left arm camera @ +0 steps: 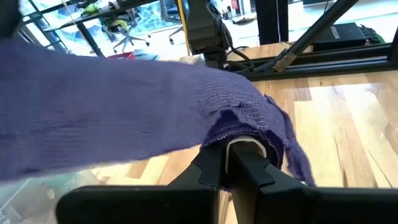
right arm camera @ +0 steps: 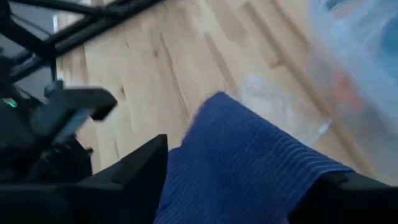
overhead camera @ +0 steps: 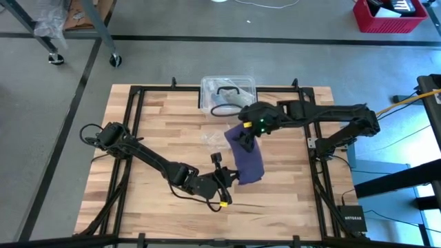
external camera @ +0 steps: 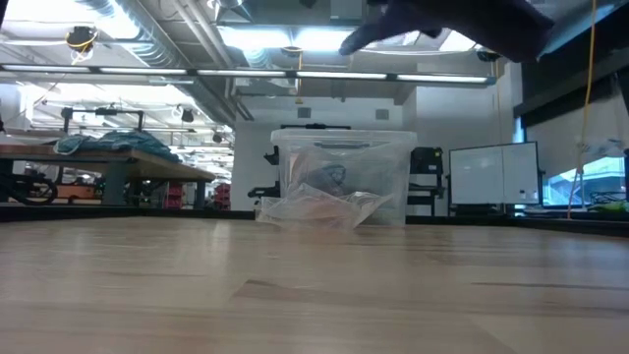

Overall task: Roll bandage
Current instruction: Roll the blue bandage

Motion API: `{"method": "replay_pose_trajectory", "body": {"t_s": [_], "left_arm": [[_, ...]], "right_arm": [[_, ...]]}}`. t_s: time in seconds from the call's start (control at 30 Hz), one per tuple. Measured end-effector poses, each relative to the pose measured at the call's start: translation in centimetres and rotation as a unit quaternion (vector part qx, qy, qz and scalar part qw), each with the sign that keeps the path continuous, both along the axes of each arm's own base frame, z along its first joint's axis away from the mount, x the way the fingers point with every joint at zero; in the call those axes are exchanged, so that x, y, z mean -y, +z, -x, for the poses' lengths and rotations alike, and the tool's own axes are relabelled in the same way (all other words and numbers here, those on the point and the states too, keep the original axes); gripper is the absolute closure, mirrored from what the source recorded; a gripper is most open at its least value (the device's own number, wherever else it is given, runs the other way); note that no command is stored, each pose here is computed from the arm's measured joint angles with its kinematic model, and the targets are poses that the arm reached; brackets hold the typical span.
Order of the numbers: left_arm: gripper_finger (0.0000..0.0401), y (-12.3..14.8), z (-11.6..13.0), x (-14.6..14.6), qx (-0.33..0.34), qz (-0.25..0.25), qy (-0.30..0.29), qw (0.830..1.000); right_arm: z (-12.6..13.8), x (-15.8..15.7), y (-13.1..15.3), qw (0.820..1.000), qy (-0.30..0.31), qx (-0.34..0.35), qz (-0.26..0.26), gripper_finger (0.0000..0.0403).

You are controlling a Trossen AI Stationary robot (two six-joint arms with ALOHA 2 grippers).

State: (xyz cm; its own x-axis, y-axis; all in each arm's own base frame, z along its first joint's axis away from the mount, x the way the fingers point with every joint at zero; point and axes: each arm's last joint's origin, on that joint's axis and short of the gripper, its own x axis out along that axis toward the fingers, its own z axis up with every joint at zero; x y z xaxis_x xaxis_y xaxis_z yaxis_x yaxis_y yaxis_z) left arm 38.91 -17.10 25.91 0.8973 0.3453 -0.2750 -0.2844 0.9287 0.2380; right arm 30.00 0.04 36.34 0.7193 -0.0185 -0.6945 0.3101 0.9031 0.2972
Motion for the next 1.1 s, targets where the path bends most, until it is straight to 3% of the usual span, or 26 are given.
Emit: {"method": "replay_pose_trajectory", "body": {"t_s": [0.13, 0.33, 0.57, 0.73, 1.1], "left_arm": [[0.0397, 0.0, 0.0, 0.0, 0.001, 0.001, 0.001, 1.000], [0.0394, 0.0, 0.0, 0.0, 0.001, 0.002, 0.000, 1.000], [0.0392, 0.0, 0.0, 0.0, 0.002, 0.002, 0.001, 1.000], [0.0391, 0.0, 0.0, 0.0, 0.000, 0.002, 0.001, 1.000], [0.0391, 0.0, 0.0, 0.0, -0.003, 0.000, 0.000, 1.000]], "right_arm": [[0.3, 0.0, 1.8, 1.000, -0.001, 0.017, 0.014, 0.0112], [1.1, 0.1, 3.2, 1.000, -0.003, 0.005, 0.028, 0.0112], [1.5, 0.4, 3.1, 0.996, -0.040, -0.018, 0.079, 0.0113], [1.7, 0.5, 1.8, 0.995, -0.065, -0.053, 0.062, 0.0113], [3.2, 0.8, 1.9, 0.981, -0.105, -0.120, 0.108, 0.0113]]}}
